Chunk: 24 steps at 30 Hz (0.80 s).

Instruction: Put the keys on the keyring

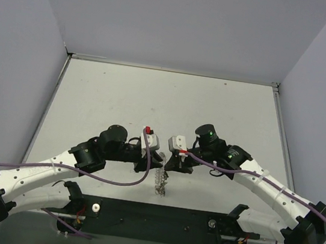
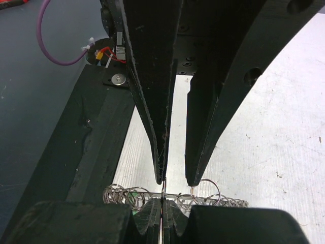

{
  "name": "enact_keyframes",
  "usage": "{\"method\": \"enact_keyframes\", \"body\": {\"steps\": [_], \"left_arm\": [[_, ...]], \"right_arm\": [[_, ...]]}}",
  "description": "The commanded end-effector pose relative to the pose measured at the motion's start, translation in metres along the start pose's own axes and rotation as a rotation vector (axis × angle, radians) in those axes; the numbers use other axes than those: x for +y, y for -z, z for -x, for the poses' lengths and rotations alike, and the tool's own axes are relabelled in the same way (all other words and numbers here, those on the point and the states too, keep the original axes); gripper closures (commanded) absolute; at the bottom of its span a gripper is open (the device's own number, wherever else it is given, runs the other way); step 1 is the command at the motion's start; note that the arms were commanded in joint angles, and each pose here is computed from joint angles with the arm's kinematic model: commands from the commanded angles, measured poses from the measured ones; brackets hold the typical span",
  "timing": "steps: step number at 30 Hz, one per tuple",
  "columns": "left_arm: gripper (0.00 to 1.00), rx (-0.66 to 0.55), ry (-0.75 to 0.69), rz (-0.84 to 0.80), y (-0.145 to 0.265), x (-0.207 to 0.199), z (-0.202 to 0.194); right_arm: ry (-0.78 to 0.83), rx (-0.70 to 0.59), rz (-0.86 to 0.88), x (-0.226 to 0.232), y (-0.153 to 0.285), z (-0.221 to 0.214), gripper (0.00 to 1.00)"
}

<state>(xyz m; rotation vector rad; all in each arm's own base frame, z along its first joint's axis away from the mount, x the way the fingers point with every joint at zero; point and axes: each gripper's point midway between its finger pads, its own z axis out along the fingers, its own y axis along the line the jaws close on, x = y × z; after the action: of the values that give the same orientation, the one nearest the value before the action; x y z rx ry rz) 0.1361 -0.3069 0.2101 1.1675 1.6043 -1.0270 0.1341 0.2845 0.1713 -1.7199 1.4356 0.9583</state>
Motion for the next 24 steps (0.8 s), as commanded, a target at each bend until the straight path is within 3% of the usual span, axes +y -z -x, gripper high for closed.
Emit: {"method": "enact_keyframes", "body": {"steps": [1, 21, 24], "left_arm": [[0.67, -0.071, -0.002, -0.023, -0.002, -0.003, 0.019], [0.67, -0.051, 0.024, -0.055, -0.004, -0.009, 0.005], [0.70, -0.055, 0.020, -0.050, -0.006, -0.007, 0.004]], "right_arm": [[0.085, -0.093, 0.003, 0.001, 0.004, 0.026, 1.00], [0.097, -0.106, -0.008, 0.000, 0.006, 0.030, 1.00], [0.097, -0.108, -0.005, 0.002, 0.006, 0.030, 1.00]]}}
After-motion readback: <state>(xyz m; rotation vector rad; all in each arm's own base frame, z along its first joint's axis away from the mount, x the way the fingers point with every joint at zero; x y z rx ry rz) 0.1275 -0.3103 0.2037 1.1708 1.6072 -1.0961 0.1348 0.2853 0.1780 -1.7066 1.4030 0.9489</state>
